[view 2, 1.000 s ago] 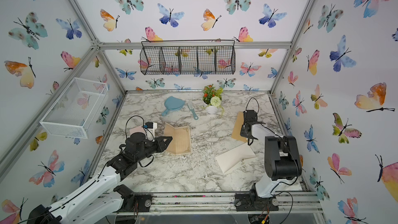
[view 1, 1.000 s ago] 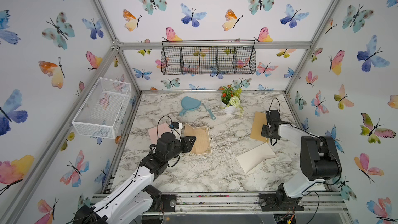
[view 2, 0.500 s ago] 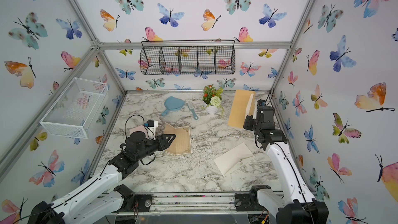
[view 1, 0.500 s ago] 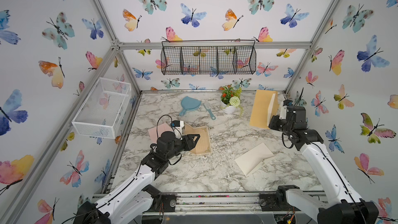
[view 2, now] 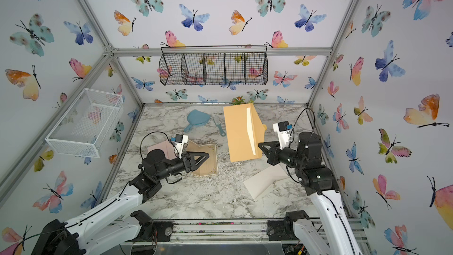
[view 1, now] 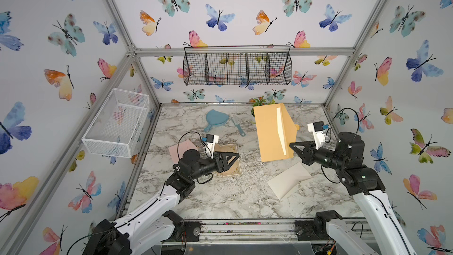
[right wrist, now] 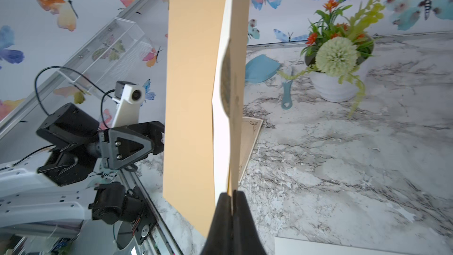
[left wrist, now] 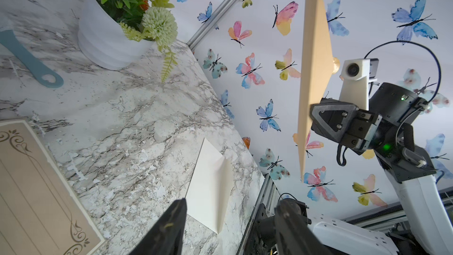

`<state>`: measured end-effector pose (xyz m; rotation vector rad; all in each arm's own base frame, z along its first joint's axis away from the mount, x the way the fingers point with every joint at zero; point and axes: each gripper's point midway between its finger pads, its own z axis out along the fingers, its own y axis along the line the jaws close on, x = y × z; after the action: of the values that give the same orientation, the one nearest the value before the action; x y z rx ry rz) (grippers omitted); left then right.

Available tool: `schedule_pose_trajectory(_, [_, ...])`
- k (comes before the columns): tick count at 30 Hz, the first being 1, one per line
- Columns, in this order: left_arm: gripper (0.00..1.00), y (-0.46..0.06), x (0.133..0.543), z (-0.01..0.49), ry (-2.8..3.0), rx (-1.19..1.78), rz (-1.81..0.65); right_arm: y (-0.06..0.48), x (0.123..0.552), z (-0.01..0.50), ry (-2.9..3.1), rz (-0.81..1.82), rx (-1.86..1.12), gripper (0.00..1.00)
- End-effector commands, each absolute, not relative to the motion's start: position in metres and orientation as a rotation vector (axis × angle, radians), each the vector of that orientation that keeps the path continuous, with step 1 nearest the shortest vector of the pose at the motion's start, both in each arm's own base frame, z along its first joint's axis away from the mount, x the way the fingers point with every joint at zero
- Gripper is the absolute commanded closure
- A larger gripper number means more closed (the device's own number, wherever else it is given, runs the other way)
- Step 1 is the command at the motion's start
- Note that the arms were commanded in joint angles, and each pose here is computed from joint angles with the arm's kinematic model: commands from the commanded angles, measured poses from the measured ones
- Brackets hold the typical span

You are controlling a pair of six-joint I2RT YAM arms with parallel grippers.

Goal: Take the letter paper out of the envelope
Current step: Pick up the envelope from the center of the board.

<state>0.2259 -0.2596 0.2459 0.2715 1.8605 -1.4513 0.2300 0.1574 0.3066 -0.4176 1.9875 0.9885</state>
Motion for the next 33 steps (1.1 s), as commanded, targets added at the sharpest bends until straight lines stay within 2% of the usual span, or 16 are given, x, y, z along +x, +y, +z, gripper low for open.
schedule_pose_trajectory(1, [0.38,-0.261,0.220,0.273,1.758,0.335,-1.468,0.173,0.214,0.303,1.980,1.110,-0.519,0.98])
schedule_pose_trajectory(6, [0.38,-0.254,0.219,0.279,1.709,0.316,-1.448,0.186,0.221,0.281,2.055,1.058,-0.519,0.98])
schedule_pose_trajectory(10, [0.37,-0.245,0.219,0.287,1.670,0.282,-1.411,0.233,0.229,0.247,2.157,0.923,-0.605,0.98])
schedule_pose_trajectory(14, [0.37,-0.242,0.223,0.280,1.712,0.269,-1.357,0.271,0.234,0.252,2.131,0.944,-0.673,0.98])
schedule_pose_trajectory(23, [0.38,-0.233,0.225,0.263,1.759,0.236,-1.284,0.280,0.229,0.267,2.090,0.992,-0.707,0.98])
schedule_pose_trajectory(24, [0.40,-0.232,0.226,0.260,1.766,0.231,-1.279,0.284,0.223,0.271,2.070,1.049,-0.731,0.98])
schedule_pose_trajectory(27, [0.63,-0.231,0.225,0.257,1.768,0.228,-1.276,0.297,0.203,0.281,2.001,1.225,-0.806,0.98])
schedule_pose_trajectory(28, [0.67,-0.231,0.225,0.257,1.768,0.228,-1.276,0.299,0.198,0.285,1.982,1.265,-0.822,0.99])
schedule_pose_trajectory(33, [0.72,-0.228,0.223,0.265,1.741,0.229,-1.275,0.302,0.183,0.292,1.931,1.355,-0.884,0.98])
